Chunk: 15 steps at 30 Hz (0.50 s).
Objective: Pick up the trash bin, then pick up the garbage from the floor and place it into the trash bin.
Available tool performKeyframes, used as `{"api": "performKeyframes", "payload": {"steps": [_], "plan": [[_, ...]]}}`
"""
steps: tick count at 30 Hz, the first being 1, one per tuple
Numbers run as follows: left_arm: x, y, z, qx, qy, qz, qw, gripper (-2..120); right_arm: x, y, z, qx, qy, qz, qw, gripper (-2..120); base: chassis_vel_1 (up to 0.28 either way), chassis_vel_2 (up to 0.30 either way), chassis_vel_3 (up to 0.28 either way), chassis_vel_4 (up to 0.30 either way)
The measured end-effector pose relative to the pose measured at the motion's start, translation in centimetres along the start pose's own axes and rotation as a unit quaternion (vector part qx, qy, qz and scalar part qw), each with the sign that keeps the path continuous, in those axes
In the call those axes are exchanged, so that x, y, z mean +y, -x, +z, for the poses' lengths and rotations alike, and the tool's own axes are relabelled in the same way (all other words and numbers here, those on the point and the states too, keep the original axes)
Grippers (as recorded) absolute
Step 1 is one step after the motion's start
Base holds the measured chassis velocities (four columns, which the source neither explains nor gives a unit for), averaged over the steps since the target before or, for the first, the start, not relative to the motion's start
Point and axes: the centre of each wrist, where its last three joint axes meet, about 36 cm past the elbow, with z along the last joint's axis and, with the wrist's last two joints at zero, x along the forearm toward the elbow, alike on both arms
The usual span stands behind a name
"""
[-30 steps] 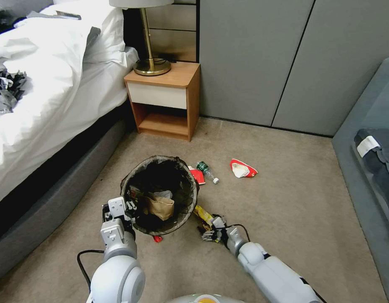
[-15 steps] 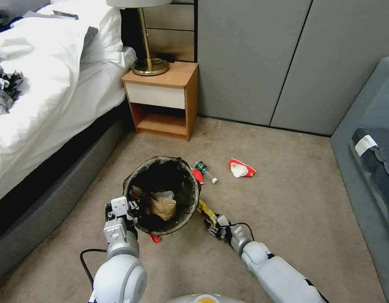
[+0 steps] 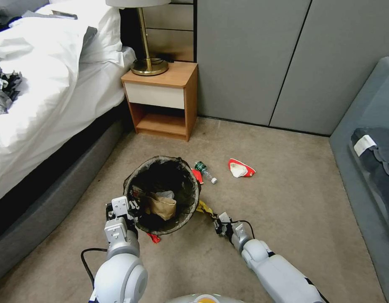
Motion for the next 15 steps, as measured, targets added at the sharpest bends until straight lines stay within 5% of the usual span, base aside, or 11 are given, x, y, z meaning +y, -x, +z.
{"api": "performKeyframes", "payload": {"steps": [15], "plan": [[0.1, 0.0, -0.3, -0.003, -0.002, 0.003, 1.0, 0, -2.3, -2.2, -1.1, -0.069, 0.098, 0.069, 0.99, 0, 0.0, 0.0, 0.0, 0.0]]}}
